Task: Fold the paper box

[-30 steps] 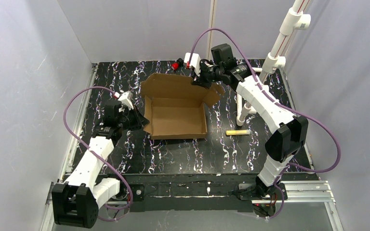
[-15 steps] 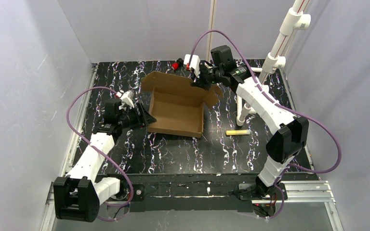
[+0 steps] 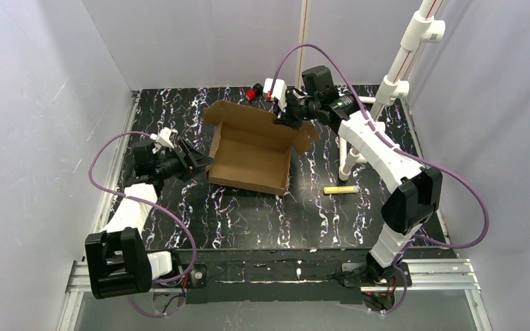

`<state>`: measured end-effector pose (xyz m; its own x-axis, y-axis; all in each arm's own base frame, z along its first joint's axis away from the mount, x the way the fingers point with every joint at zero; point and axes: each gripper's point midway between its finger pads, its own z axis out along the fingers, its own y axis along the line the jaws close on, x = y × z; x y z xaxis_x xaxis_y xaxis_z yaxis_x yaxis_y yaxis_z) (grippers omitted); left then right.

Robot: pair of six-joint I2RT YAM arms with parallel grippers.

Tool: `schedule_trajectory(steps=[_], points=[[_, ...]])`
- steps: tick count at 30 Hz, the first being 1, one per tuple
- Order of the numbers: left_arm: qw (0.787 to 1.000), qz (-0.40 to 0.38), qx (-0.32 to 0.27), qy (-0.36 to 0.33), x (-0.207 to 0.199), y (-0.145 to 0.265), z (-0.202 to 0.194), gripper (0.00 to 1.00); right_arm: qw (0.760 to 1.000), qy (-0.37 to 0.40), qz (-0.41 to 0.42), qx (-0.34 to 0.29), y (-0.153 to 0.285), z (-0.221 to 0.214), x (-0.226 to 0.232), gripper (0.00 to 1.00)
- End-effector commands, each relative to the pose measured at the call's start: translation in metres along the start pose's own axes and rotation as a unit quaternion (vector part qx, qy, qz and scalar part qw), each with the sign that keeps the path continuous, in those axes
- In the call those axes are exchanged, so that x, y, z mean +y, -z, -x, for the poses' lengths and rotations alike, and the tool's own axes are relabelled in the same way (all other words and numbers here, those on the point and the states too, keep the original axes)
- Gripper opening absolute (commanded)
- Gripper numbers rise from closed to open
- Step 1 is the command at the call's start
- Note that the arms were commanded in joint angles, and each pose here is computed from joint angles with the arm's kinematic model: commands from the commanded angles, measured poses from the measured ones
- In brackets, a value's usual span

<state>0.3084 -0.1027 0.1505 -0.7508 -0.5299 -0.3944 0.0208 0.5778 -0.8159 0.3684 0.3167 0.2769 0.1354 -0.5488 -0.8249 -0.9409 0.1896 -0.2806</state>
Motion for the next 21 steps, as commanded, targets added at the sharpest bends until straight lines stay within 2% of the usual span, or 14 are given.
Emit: schedule_trajectory(steps=[1,7,12,16,18,21], points=[[0.999,-0.047,-0.006,-0.007,-0.020,0.008,0.011,0.66,1.000,0.004,-0.005,-0.021,0.009,0.014,0.001,0.01],[0.996,-0.078,-0.032,-0.021,-0.039,0.025,0.027,0.69,1.000,0.006,-0.007,-0.021,0.010,0.014,0.000,0.01],[0.995,-0.019,-0.096,-0.007,-0.015,0.038,0.050,0.66,1.000,0.005,-0.005,-0.022,0.010,0.015,0.001,0.01],[0.998,-0.001,-0.071,0.001,0.000,0.027,0.052,0.67,1.000,0.005,-0.003,-0.023,0.010,0.015,0.002,0.01],[0.999,-0.006,-0.044,-0.001,0.002,0.017,0.048,0.70,1.000,0.004,-0.001,-0.024,0.009,0.016,0.002,0.01],[1.000,-0.006,-0.007,-0.016,0.001,0.000,0.040,0.88,1.000,0.002,0.003,-0.026,0.008,0.016,0.003,0.01]])
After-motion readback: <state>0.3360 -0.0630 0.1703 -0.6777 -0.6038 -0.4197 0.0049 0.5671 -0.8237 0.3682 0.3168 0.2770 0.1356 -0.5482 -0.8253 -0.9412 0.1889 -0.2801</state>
